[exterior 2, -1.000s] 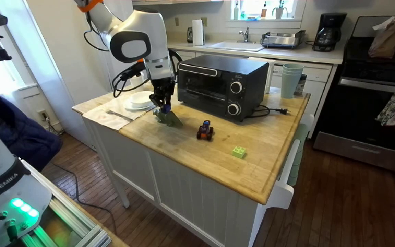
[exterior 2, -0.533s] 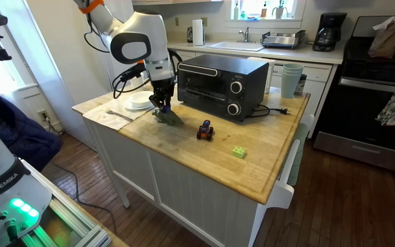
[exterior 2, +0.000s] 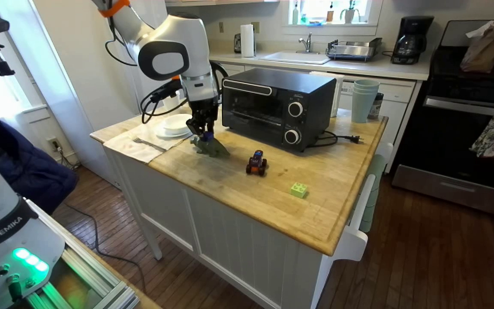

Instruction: Pick up the blue lego block and put it on the dinosaur toy

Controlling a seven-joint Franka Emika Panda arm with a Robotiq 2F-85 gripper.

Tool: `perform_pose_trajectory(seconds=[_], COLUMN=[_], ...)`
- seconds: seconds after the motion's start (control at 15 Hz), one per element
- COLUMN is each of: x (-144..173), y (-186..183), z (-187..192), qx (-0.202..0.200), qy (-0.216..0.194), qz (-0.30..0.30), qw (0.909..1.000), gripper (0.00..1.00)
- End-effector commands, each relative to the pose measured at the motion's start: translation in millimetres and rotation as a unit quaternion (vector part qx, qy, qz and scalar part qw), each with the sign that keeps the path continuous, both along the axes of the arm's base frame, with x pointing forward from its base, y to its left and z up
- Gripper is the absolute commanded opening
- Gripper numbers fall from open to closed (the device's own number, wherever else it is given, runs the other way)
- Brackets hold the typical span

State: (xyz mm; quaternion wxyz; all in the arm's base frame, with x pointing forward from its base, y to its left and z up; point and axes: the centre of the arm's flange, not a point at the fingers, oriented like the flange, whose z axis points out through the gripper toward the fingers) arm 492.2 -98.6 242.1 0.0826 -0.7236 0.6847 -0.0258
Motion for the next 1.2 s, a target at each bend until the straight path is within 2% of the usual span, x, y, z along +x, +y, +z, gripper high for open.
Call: perform_pose_trajectory(seconds=[0.0, 0.2, 0.27, 0.73, 1.13], x=[6.1, 5.8, 5.7, 8.4, 15.2], y=[2.8, 2.5, 2.5, 4.5, 8.7], z=[-3.0, -0.5, 0.5, 21.0, 54.6], qx=[0.003, 0.002, 0.002, -0.011, -0.030], qy=[-0.003, -0.005, -0.006, -0.016, -0.029], qz=[-0.006, -0.005, -0.005, 0.014, 0.064], qw=[1.0000, 1.0000, 1.0000, 0.9997, 0.9970], gripper=[0.75, 0.96, 0.99, 1.00, 1.00])
